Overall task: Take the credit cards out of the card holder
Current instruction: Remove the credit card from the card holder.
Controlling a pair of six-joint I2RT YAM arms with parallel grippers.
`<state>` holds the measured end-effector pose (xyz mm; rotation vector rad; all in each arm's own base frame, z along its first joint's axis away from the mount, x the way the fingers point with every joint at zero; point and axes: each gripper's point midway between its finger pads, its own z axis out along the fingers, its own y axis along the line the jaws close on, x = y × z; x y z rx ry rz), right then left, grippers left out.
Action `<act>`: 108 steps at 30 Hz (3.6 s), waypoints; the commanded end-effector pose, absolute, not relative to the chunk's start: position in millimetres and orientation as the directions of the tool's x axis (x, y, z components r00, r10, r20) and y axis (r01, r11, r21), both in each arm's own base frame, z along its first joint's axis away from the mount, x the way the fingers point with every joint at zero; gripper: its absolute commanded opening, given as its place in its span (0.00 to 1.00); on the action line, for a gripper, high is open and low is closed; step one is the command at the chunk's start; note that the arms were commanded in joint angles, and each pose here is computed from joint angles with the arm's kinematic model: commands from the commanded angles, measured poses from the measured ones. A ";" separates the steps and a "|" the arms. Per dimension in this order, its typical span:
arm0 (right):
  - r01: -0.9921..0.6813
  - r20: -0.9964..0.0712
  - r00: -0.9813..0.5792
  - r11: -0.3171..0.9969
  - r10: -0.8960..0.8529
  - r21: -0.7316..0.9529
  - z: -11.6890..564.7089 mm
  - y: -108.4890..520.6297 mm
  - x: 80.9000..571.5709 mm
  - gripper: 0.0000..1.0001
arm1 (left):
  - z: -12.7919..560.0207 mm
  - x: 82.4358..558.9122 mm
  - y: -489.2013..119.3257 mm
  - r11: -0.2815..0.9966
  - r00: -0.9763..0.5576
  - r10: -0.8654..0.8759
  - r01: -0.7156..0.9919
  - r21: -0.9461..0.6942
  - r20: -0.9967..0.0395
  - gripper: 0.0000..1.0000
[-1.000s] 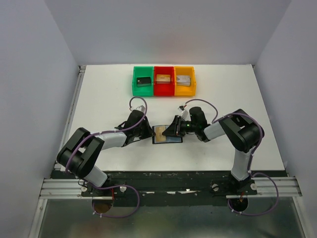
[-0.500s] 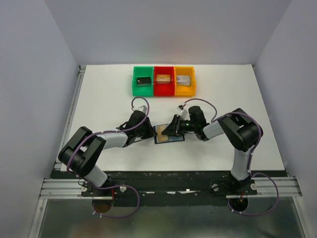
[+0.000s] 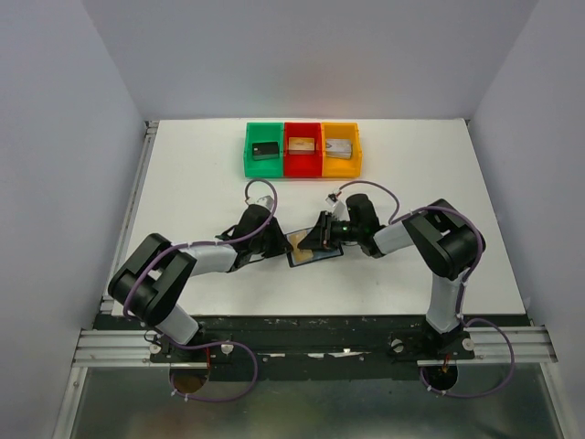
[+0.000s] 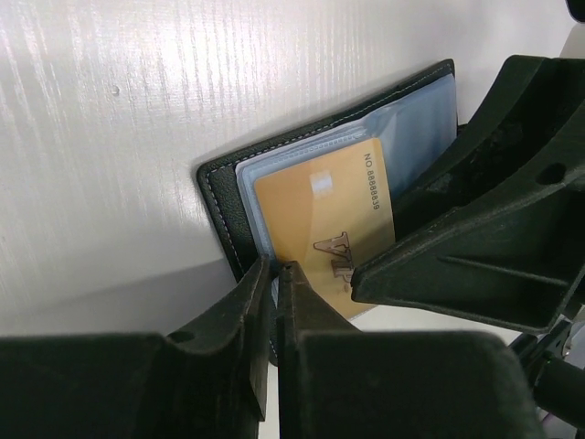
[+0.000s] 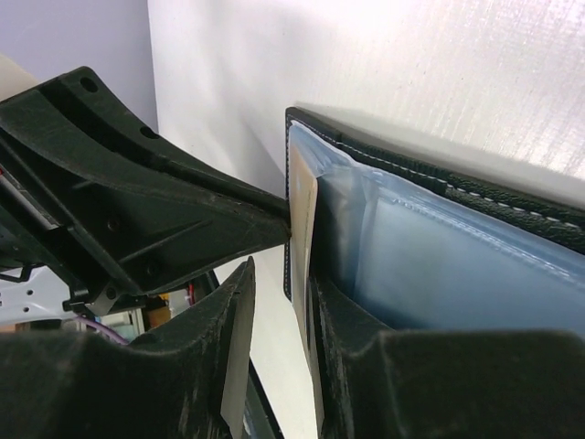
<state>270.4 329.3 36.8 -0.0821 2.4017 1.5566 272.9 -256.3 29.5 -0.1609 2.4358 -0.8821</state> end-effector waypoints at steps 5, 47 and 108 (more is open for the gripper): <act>-0.223 -0.270 -0.962 0.454 0.040 0.862 35.5 325.7 261.8 0.36 | 25.1 260.3 -253.9 0.796 -0.863 -0.253 0.072 -0.601 -0.438 0.18; -0.231 -0.301 -0.951 0.487 0.069 0.842 48.8 297.2 260.0 0.36 | 1.8 255.6 -243.3 0.836 -0.881 -0.253 0.008 -0.548 -0.399 0.00; -0.153 -0.300 -0.947 0.652 0.119 0.742 39.4 262.2 266.2 0.00 | 8.9 258.0 -244.9 0.832 -0.873 -0.241 0.040 -0.554 -0.425 0.00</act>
